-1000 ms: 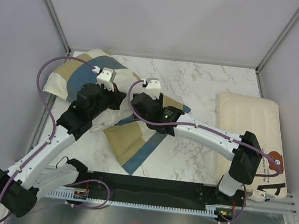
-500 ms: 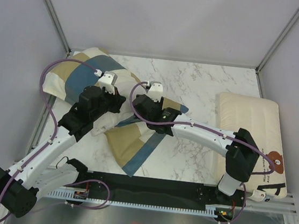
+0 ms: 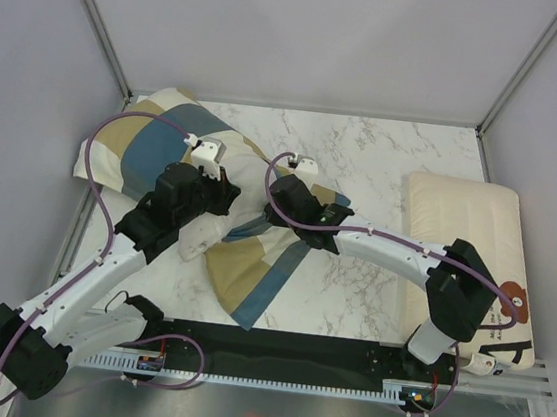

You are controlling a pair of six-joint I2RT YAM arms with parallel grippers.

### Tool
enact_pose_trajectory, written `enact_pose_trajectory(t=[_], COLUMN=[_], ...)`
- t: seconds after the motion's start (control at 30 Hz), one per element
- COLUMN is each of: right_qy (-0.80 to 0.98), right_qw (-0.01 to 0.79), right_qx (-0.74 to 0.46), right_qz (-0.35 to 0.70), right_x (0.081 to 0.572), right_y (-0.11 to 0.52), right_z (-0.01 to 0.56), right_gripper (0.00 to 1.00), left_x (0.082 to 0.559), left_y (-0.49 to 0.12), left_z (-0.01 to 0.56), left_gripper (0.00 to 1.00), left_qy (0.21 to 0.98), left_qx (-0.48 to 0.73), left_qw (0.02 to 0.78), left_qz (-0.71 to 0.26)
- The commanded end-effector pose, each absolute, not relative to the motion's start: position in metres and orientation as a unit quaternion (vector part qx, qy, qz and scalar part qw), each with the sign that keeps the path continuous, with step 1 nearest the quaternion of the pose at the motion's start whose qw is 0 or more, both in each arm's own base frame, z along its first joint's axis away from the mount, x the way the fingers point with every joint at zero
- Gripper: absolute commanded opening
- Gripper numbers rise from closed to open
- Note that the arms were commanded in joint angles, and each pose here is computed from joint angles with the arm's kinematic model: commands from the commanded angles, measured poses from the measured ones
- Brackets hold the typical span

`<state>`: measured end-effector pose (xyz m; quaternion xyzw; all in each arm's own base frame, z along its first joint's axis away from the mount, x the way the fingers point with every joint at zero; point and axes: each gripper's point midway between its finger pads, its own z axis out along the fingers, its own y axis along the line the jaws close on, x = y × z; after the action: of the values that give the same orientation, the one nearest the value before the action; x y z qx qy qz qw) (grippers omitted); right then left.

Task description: Remove the pillowcase from the pillow

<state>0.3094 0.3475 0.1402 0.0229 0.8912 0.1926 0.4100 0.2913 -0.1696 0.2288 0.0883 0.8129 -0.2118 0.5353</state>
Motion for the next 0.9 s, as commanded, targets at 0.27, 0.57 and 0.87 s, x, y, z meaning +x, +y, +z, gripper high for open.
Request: enact_pose_trajectory(t=[0.27,0.57,0.87], right_qy=[0.933,0.936,0.935], right_qw=[0.359,0.345,0.34], right_qx=[0.01,0.062,0.08], right_qz=[0.027,-0.029,-0.061], right_x=[0.324,0.323,0.315], right_y=[0.272,0.186,0.145], right_z=[0.059,0.061,0.057], right_gripper=[0.0,0.0,0.0], left_x=[0.298,0.301,0.311], left_y=[-0.169,-0.136,-0.116], left_z=[0.303,0.312,0.312], left_gripper=[0.02,0.02,0.02], left_qy=[0.739,0.737,0.744], left_qx=[0.061,0.014,0.005], left_qw=[0.626,0.653,0.658], left_qz=[-0.24,-0.174,-0.115])
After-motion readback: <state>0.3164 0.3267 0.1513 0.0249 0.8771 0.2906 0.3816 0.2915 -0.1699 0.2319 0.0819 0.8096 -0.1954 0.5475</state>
